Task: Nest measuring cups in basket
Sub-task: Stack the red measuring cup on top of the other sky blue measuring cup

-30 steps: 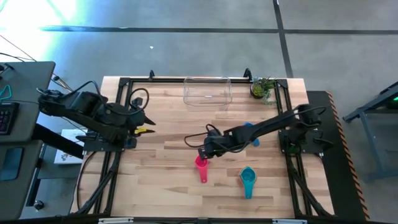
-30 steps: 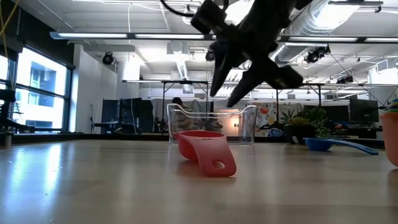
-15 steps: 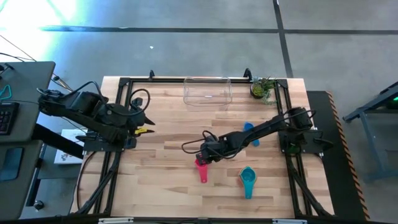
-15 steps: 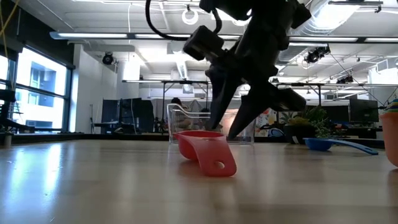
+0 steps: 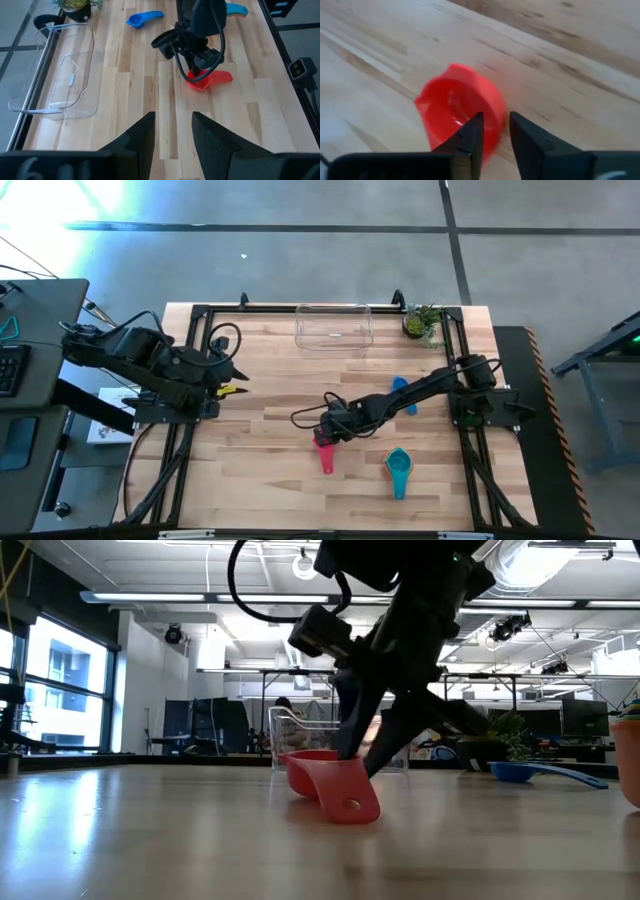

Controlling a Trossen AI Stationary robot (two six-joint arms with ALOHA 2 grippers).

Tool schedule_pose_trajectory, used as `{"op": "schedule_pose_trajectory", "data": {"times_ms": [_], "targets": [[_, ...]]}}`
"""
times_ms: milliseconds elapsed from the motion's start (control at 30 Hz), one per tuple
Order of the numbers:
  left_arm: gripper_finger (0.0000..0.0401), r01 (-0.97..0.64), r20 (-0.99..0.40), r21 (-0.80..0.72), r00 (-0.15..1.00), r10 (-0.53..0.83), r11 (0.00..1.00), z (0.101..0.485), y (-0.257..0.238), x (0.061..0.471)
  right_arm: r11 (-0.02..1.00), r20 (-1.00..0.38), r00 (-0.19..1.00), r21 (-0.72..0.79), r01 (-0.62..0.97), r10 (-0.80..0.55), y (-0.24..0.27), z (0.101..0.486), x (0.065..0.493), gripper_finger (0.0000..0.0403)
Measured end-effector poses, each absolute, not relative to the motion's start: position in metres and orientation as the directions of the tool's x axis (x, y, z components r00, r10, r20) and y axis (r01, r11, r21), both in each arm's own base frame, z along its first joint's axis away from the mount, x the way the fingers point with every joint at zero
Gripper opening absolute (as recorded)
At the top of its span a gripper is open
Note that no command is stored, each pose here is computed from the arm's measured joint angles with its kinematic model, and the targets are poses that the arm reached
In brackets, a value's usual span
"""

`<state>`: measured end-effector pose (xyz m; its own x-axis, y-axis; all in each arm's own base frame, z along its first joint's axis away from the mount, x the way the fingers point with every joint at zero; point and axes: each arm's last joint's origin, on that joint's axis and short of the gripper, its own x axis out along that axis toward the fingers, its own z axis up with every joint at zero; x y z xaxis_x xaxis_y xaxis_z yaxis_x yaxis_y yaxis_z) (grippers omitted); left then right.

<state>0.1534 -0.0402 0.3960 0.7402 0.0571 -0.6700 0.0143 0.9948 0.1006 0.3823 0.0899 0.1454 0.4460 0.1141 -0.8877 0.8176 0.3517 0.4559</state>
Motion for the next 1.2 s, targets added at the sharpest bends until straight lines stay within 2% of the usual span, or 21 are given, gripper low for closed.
{"op": "schedule_pose_trajectory", "data": {"times_ms": [167,233,433,700,967,1200], "targets": [[0.0117,0.014,-0.67,0.102,0.74,0.058,0.995,0.396,-0.04,0.153,0.359,-0.89,0.434,0.454,0.816,0.139,0.091,0.143,0.382,0.0019],[0.0117,0.014,-0.669,0.102,0.741,0.058,0.995,0.396,-0.04,0.153,0.374,-0.891,0.428,0.453,0.809,0.153,0.091,0.143,0.382,0.0007],[0.0117,0.014,-0.669,0.102,0.741,0.058,0.995,0.396,-0.04,0.153,0.38,-0.882,0.418,0.471,0.796,0.217,0.093,0.146,0.381,0.001],[0.0117,0.013,-0.669,0.103,0.741,0.059,0.995,0.396,-0.04,0.153,0.378,-0.845,0.482,0.534,0.756,0.231,0.101,0.187,0.368,0.0006],[0.0117,0.013,-0.669,0.103,0.741,0.06,0.995,0.396,-0.04,0.153,0.349,-0.858,0.488,0.512,0.785,0.162,0.107,0.236,0.331,0.0004],[0.0117,0.005,-0.666,0.119,0.742,0.076,0.993,0.396,-0.04,0.154,0.293,-0.889,0.435,0.459,0.839,0.145,0.114,0.268,0.291,0.0004]]}}
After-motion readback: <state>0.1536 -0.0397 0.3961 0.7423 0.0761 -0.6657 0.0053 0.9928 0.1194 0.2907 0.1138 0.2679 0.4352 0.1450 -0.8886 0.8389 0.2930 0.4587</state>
